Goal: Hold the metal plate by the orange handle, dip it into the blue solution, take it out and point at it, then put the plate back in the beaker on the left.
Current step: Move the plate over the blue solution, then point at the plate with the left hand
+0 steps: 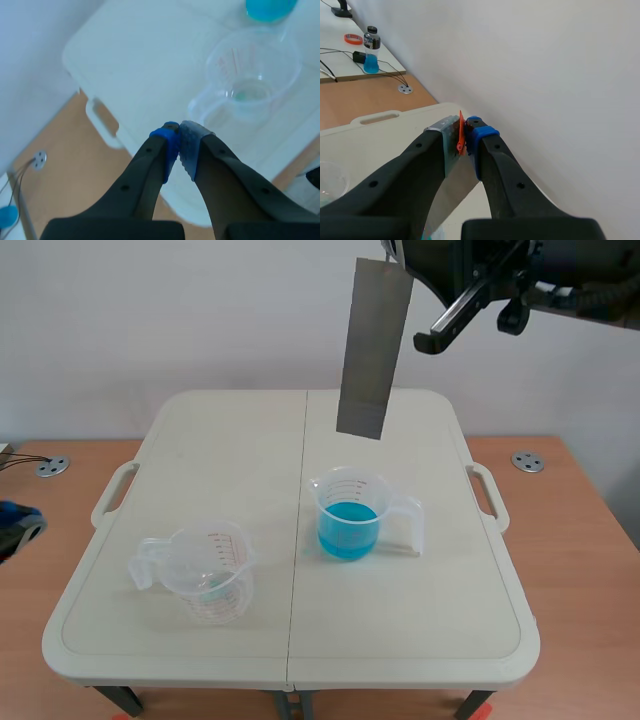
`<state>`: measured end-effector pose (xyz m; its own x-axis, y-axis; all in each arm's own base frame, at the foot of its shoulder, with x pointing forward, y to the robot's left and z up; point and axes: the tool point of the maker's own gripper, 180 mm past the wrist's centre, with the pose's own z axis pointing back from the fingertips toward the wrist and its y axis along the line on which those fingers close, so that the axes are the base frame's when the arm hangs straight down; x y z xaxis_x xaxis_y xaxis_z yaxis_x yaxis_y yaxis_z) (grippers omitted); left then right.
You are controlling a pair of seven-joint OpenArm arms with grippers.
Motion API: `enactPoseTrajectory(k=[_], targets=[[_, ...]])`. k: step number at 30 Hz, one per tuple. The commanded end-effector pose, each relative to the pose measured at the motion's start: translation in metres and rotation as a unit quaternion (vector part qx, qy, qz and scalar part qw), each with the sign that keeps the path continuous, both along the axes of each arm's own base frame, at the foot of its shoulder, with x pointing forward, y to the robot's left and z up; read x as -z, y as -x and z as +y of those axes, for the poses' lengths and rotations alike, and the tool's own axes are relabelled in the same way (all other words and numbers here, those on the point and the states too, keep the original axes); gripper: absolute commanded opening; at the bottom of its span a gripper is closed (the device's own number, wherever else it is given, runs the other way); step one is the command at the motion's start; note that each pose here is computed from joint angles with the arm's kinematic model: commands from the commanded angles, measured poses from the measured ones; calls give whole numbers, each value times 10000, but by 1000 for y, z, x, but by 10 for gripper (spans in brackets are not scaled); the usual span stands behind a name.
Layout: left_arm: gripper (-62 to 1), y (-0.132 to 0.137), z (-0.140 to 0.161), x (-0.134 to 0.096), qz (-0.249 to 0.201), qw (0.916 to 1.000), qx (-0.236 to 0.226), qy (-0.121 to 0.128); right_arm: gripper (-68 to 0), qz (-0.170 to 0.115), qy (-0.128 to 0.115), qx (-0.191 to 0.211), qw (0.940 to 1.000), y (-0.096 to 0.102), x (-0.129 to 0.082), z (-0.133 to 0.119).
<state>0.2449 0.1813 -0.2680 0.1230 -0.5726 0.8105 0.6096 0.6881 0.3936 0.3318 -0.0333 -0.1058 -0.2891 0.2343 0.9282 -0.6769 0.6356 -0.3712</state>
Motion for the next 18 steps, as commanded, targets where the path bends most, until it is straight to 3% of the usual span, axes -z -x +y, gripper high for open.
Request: enactPoseTrajectory(k=[1, 11, 18], targets=[[-593, -10, -9, -9, -177, 9998, 62, 107, -662, -56, -120, -23, 9999, -1, -5, 0], [-593, -51, -74, -35, -618, 9945, 796, 289, -662, 248, -280, -15, 9993, -10, 15, -6], [-593, -70, -108, -26, -506, 9928, 979, 479, -662, 293, -300, -4, 9991, -11, 18, -7]])
